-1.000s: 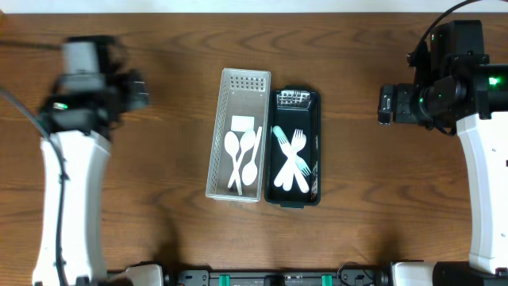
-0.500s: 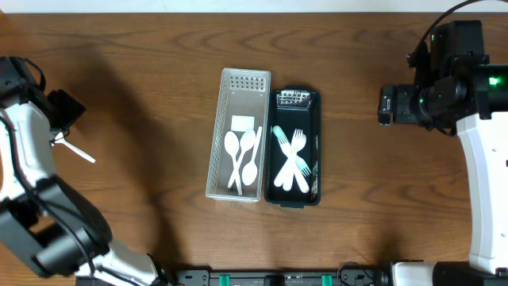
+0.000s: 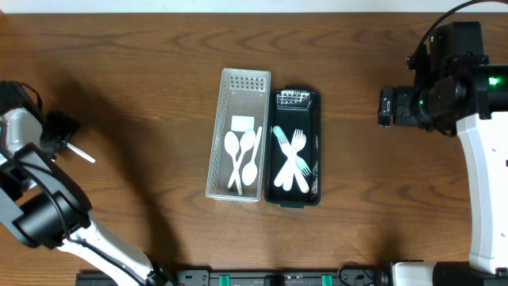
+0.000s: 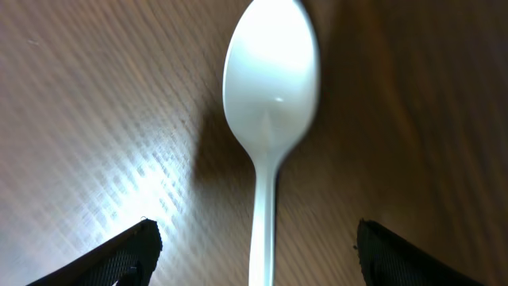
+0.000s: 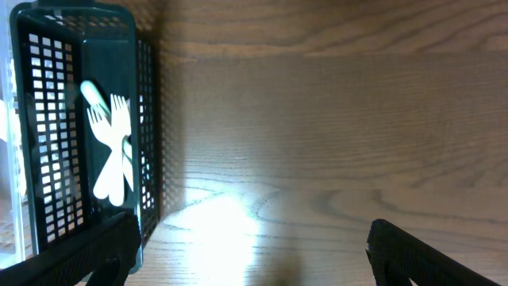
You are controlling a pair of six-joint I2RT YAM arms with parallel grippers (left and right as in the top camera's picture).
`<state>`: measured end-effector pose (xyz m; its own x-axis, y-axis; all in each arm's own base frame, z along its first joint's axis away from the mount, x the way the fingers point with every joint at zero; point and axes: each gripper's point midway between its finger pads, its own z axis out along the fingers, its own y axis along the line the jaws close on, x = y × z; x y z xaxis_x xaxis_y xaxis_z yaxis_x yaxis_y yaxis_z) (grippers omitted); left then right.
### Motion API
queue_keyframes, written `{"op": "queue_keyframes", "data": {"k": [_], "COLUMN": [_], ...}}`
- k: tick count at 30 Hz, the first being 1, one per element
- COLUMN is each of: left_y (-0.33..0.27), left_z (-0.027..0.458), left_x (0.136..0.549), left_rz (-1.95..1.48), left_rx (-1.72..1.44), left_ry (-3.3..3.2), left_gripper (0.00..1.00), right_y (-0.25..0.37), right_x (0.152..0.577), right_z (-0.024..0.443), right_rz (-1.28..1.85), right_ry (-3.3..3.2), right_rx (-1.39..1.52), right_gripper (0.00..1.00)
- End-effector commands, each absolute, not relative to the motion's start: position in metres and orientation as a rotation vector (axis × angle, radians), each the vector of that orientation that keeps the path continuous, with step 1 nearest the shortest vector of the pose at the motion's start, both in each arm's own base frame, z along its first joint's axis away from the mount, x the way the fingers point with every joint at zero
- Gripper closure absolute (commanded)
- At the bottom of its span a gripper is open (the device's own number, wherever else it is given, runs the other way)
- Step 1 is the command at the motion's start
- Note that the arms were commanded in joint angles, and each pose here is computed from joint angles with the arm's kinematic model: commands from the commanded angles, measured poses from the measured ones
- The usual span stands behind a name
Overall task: Pack container
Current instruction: 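Move the left gripper to the last white spoon and grasp it, then place the spoon into the clear basket and release it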
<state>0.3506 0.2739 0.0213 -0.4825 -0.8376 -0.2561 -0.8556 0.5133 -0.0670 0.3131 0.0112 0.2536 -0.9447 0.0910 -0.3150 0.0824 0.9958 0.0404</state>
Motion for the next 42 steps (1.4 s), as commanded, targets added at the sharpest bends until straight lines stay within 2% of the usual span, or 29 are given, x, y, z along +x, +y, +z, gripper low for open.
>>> {"op": "queue_keyframes", "data": {"k": [1,8,10,13,18,21,32,37,42], "left_y": [0.275,0.272,0.271,0.271,0.271,0.27,0.261,0.246,0.199], "left_z": [0.001,-0.021,-0.024,-0.024,-0.024,-0.025,-0.013,0.037,0.121], "left_x": [0.344,0.341,0.34,0.34,0.34,0.339,0.336,0.347,0.37], "left_rz": [0.1,0.093,0.091,0.091,0.091,0.09,0.08,0.084,0.069], "left_rx": [-1.473,-1.494,-1.498,-1.498,-1.5,-1.502,-1.496,-1.416,-1.189], "left_ry": [2.526,2.563,2.57,2.57,2.573,2.577,2.599,2.558,2.488], "left_gripper": [0.18,0.2,0.32,0.65,0.85,0.92,0.94,0.94,0.94], "right_y": [0.01,0.01,0.01,0.01,0.01,0.01,0.01,0.011,0.011], "right_x": [0.312,0.311,0.311,0.311,0.311,0.311,0.315,0.325,0.334], "right_z": [0.252,0.252,0.252,0.252,0.252,0.252,0.254,0.257,0.261], "right_rz": [0.039,0.039,0.039,0.039,0.039,0.039,0.04,0.043,0.042], "right_ry": [2.825,2.826,2.826,2.826,2.826,2.826,2.81,2.765,2.728], "right_rx": [0.117,0.117,0.117,0.117,0.117,0.117,0.116,0.113,0.086], "right_gripper": [0.06,0.06,0.06,0.06,0.06,0.06,0.06,0.06,0.06]}}
